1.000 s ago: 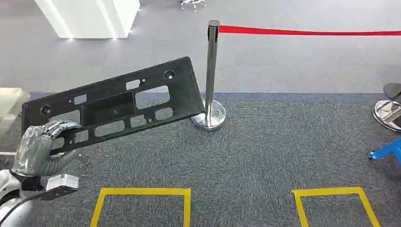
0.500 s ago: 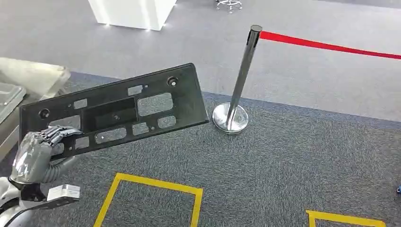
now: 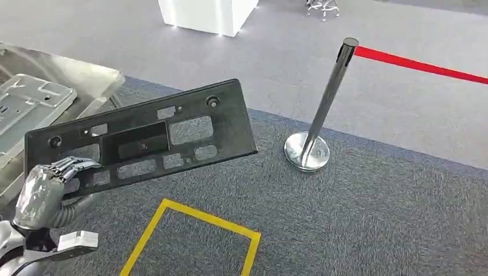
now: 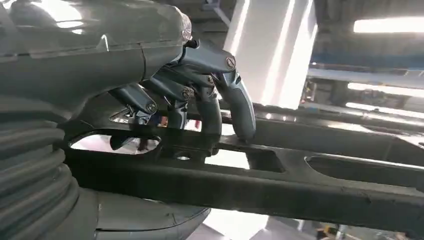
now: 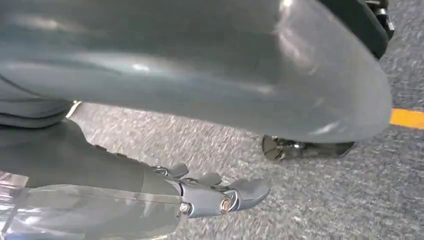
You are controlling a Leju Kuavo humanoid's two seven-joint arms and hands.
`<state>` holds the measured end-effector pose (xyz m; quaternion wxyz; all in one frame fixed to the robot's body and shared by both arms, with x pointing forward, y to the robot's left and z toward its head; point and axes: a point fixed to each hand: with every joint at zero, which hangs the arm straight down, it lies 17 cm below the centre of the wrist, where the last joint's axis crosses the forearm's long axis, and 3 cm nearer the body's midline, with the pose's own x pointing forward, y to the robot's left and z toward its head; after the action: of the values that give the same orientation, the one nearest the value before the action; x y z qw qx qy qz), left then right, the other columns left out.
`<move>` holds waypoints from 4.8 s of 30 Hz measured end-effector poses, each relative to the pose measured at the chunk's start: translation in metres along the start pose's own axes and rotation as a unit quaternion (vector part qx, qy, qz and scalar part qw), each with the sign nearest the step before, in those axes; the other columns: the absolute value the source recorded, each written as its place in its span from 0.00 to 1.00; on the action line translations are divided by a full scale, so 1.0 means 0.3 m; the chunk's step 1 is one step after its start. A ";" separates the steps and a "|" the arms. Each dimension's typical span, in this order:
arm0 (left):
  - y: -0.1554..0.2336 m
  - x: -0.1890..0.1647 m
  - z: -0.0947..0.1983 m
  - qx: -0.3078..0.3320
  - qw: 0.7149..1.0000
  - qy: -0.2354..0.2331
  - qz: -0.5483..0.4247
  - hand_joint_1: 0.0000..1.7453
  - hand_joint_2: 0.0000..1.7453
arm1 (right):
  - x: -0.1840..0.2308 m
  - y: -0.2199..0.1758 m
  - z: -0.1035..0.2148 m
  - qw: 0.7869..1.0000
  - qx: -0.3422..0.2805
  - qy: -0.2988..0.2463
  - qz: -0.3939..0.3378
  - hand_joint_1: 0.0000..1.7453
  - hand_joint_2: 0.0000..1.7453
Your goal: Take the parts from the cabinet and place them on the table.
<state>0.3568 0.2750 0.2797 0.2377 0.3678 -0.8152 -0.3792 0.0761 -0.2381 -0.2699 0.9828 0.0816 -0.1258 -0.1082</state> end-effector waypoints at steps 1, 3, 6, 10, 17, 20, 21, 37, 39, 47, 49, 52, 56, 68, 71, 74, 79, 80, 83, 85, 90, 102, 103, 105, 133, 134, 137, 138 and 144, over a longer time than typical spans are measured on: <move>0.001 0.006 0.000 0.001 1.000 -0.001 0.000 1.00 1.00 | -0.005 -0.001 0.001 1.000 0.000 0.001 0.000 0.00 0.00; -0.001 0.017 0.008 0.001 1.000 0.000 -0.003 1.00 1.00 | -0.010 -0.004 0.002 1.000 -0.001 0.000 -0.001 0.00 0.00; -0.003 0.029 0.012 0.001 1.000 -0.002 -0.006 1.00 1.00 | -0.009 0.000 0.002 1.000 0.001 -0.001 0.000 0.00 0.00; 0.031 0.040 -0.004 0.018 1.000 -0.004 -0.011 1.00 1.00 | -0.001 0.014 0.002 1.000 0.009 -0.005 0.000 0.00 0.00; 0.116 -0.012 -0.019 0.065 0.998 0.023 -0.013 1.00 1.00 | 0.018 0.030 -0.001 1.000 0.011 -0.011 0.005 0.00 0.00; 0.142 -0.033 -0.017 0.080 0.996 0.033 -0.013 1.00 1.00 | 0.014 0.029 -0.001 1.000 0.011 -0.010 0.007 0.00 0.00; 0.150 -0.036 -0.017 0.085 0.996 0.035 -0.012 1.00 1.00 | 0.015 0.028 -0.002 1.000 0.009 -0.010 0.008 0.00 0.00; 0.192 -0.101 -0.006 0.123 0.991 0.052 -0.015 1.00 1.00 | 0.004 0.015 -0.006 1.000 -0.005 0.005 0.007 0.00 0.00; 0.195 -0.106 -0.011 0.125 0.991 0.051 -0.017 1.00 1.00 | 0.005 0.016 -0.006 1.000 -0.004 0.005 0.007 0.00 0.00; 0.203 -0.114 -0.017 0.132 0.990 0.053 -0.018 1.00 1.00 | 0.027 0.027 -0.011 1.000 -0.006 0.000 0.006 0.00 0.00; 0.198 -0.117 -0.015 0.130 0.990 0.054 -0.017 1.00 1.00 | 0.020 0.027 -0.011 1.000 -0.008 0.001 0.004 0.00 0.00; 0.192 -0.122 -0.013 0.127 0.990 0.057 -0.017 1.00 1.00 | 0.018 0.026 -0.011 1.000 -0.009 0.001 0.003 0.00 0.00; 0.182 -0.132 -0.019 0.121 0.991 0.062 -0.014 1.00 1.00 | 0.026 0.026 -0.011 1.000 -0.009 -0.002 0.001 0.00 0.00; 0.143 -0.168 -0.020 0.091 0.993 0.072 -0.006 1.00 1.00 | 0.027 0.041 -0.012 1.000 -0.007 -0.004 -0.010 0.00 0.00; 0.141 -0.174 -0.020 0.087 0.994 0.072 -0.007 1.00 1.00 | 0.042 0.044 -0.014 1.000 -0.007 -0.009 -0.018 0.00 0.00; 0.133 -0.181 -0.017 0.082 0.994 0.076 -0.005 1.00 1.00 | 0.058 0.047 -0.016 1.000 -0.006 -0.012 -0.019 0.00 0.00; 0.126 -0.183 -0.023 0.078 0.994 0.075 -0.003 1.00 1.00 | 0.038 0.045 -0.014 1.000 -0.007 -0.007 -0.023 0.00 0.00; 0.120 -0.183 -0.022 0.076 0.994 0.076 -0.001 1.00 1.00 | 0.035 0.044 -0.013 1.000 -0.007 -0.006 -0.023 0.00 0.00; 0.109 -0.182 -0.023 0.072 0.995 0.076 0.001 1.00 1.00 | 0.029 0.043 -0.013 1.000 -0.007 -0.004 -0.025 0.00 0.00; 0.107 -0.181 -0.025 0.071 0.995 0.075 0.002 1.00 1.00 | 0.033 0.036 -0.013 1.000 -0.008 -0.005 -0.025 0.00 0.00; 0.104 -0.183 -0.028 0.069 0.995 0.074 0.002 1.00 1.00 | 0.034 0.042 -0.013 1.000 -0.007 -0.005 -0.027 0.00 0.00; 0.103 -0.186 -0.030 0.069 0.995 0.075 0.002 1.00 1.00 | 0.034 0.041 -0.013 1.000 -0.007 -0.005 -0.028 0.00 0.00; 0.103 -0.186 -0.030 0.069 0.995 0.075 0.002 1.00 1.00 | 0.034 0.041 -0.013 1.000 -0.007 -0.005 -0.028 0.00 0.00; 0.104 -0.186 -0.031 0.068 0.995 0.073 0.001 1.00 1.00 | 0.034 0.052 -0.013 1.000 -0.004 -0.005 -0.028 0.00 0.00; 0.089 -0.184 -0.028 0.061 0.996 0.067 -0.005 1.00 1.00 | 0.029 0.059 -0.011 1.000 0.002 -0.008 -0.028 0.00 0.00; 0.092 -0.185 -0.030 0.061 0.996 0.065 -0.007 1.00 1.00 | 0.035 0.062 -0.012 1.000 0.003 -0.009 -0.028 0.00 0.00; 0.093 -0.185 -0.029 0.060 0.996 0.065 -0.008 1.00 1.00 | 0.040 0.063 -0.012 1.000 0.003 -0.010 -0.027 0.00 0.00; 0.094 -0.185 -0.029 0.061 0.996 0.065 -0.009 1.00 1.00 | 0.039 0.063 -0.012 1.000 0.003 -0.010 -0.027 0.00 0.00; 0.088 -0.183 -0.024 0.059 0.996 0.065 -0.009 1.00 1.00 | 0.032 0.061 -0.011 1.000 0.002 -0.009 -0.027 0.00 0.00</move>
<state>0.3843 0.3263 0.2991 0.2648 0.4123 -0.8155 -0.3081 0.0897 -0.2223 -0.2675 0.9781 0.0865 -0.1323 -0.1355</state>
